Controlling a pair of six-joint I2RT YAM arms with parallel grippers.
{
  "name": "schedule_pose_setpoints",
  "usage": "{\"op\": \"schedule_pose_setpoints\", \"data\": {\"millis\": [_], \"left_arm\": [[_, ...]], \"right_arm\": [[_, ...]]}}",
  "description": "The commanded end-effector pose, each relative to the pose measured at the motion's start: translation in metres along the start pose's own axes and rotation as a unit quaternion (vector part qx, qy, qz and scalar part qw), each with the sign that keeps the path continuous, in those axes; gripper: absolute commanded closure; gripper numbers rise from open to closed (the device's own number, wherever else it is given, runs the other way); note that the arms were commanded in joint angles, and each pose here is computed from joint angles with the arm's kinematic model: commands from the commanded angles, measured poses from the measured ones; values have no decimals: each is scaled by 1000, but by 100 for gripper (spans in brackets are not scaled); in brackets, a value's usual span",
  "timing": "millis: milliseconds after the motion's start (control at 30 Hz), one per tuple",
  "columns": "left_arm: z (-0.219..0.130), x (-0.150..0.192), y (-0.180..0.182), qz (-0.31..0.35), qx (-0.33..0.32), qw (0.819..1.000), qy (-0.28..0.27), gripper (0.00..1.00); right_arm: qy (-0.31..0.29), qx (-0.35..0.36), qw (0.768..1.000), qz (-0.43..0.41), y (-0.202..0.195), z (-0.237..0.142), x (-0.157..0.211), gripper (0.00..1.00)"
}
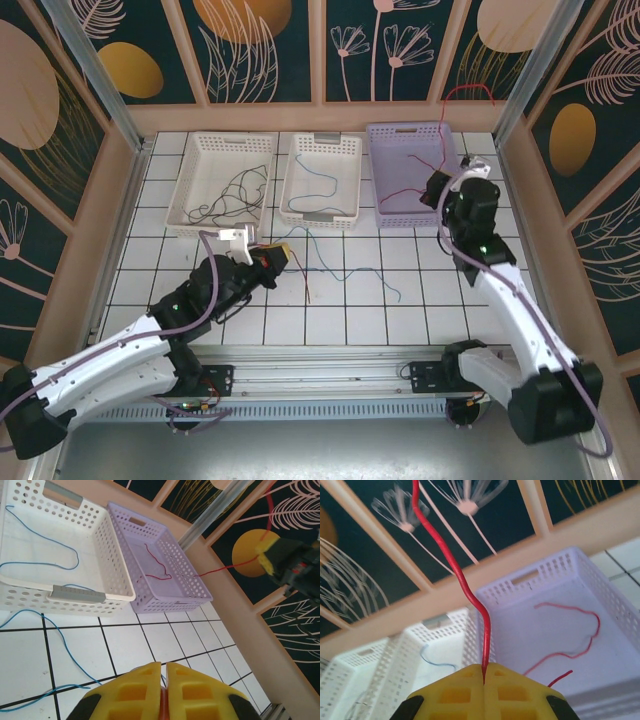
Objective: Untangle the cables
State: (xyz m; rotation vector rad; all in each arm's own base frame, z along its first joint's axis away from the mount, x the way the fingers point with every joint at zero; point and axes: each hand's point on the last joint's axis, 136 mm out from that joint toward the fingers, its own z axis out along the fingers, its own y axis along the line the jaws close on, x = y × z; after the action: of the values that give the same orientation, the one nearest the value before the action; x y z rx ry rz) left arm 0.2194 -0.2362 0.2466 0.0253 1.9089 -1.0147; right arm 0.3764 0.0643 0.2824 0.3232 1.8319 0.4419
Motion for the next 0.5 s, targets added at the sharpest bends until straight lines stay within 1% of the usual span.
{"op": "schedule_pose_setpoints", "data": {"millis": [0,200,367,467], "left_arm": [[3,1,1,10,-2,1000,-3,100],[4,-1,1,7,0,1000,-9,100],[7,-1,-2,6,3,1000,-8,100],[8,-2,-4,6,6,1000,-7,100]], "right_arm": [[47,-7,999,23,-3,30,10,100],[98,35,994,33,-33,84,38,100],[138,52,988,38,-46,118,65,100],[173,67,982,35,-55,137,84,100]]}}
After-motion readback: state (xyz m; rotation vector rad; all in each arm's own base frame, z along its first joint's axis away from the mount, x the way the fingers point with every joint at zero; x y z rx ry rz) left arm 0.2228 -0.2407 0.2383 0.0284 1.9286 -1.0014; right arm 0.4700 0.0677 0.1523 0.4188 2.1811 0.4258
